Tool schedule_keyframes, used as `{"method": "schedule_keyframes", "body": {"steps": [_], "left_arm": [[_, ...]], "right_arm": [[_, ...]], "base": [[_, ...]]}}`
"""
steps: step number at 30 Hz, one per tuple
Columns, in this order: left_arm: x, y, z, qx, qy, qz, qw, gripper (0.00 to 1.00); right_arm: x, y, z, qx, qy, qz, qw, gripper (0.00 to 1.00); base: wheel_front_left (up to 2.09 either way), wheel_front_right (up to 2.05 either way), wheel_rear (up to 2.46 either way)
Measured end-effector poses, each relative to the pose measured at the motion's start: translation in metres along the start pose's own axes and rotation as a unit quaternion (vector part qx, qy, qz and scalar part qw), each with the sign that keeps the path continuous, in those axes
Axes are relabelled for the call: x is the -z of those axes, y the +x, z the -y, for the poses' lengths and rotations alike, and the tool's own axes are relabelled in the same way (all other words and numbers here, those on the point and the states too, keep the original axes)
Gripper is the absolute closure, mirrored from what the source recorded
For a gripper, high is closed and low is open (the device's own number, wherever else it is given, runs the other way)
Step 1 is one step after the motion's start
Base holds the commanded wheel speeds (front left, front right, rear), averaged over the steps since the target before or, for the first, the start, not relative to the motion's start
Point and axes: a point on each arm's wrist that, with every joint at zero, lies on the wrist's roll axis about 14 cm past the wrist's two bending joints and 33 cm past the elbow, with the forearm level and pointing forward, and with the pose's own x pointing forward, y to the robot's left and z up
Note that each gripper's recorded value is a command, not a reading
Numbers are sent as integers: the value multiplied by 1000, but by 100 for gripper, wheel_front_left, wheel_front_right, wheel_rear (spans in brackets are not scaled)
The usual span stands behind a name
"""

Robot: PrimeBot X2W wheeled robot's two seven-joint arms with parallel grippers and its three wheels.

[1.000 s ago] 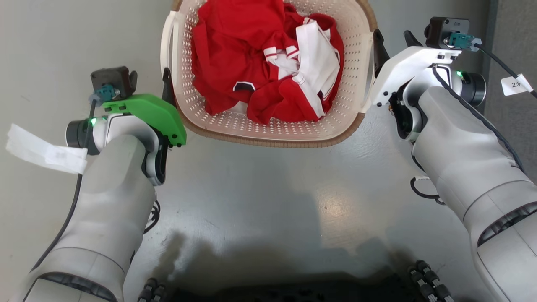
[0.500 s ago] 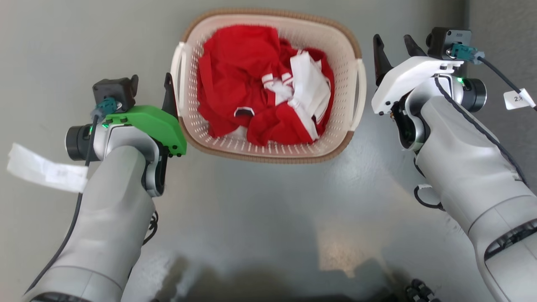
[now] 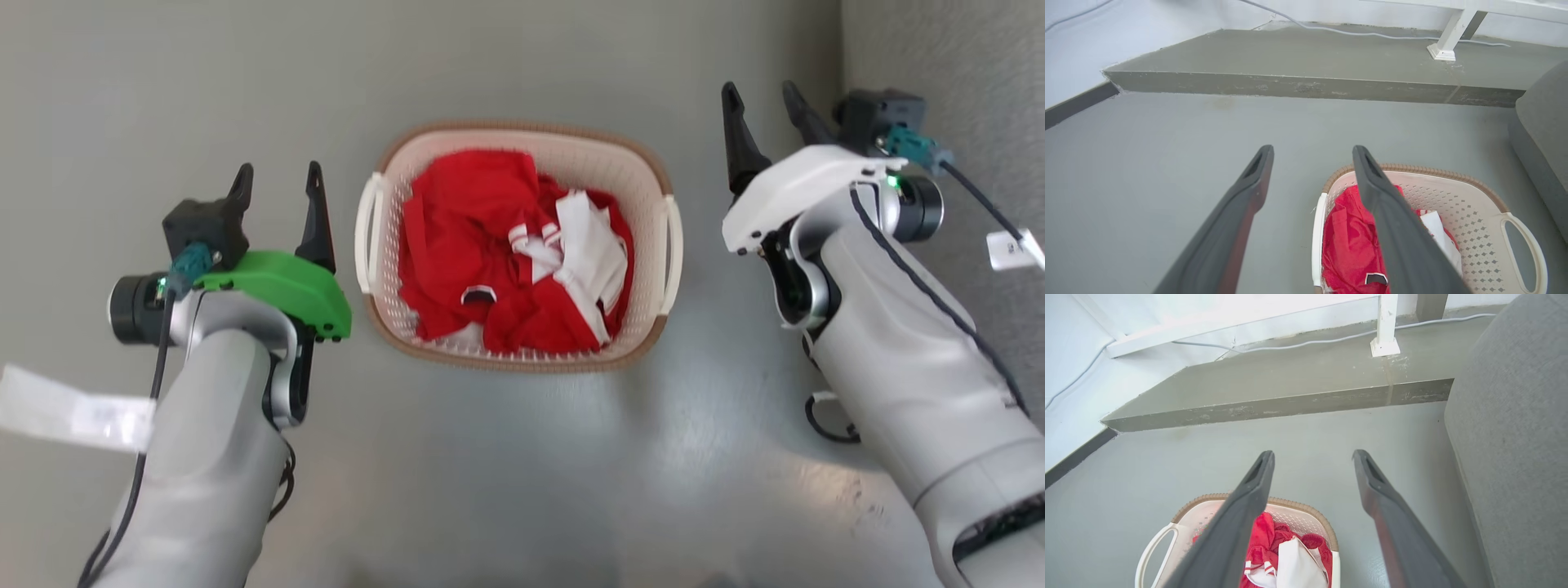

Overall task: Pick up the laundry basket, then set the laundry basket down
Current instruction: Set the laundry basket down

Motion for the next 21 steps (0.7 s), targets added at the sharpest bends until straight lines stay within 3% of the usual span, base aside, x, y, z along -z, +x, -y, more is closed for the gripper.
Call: {"method": "schedule_keyframes", "body": {"steps": [12, 21], "left_arm": [[-56, -61, -8, -20, 14, 91, 996, 0], [-66, -114, -16, -45, 21, 122, 991, 0]], "right_arm": [[-33, -63, -13, -3, 3, 67, 998, 0], [-56, -111, -21, 1, 11, 120, 993, 0]], "base": [[0, 0, 0], [0, 0, 0]]}}
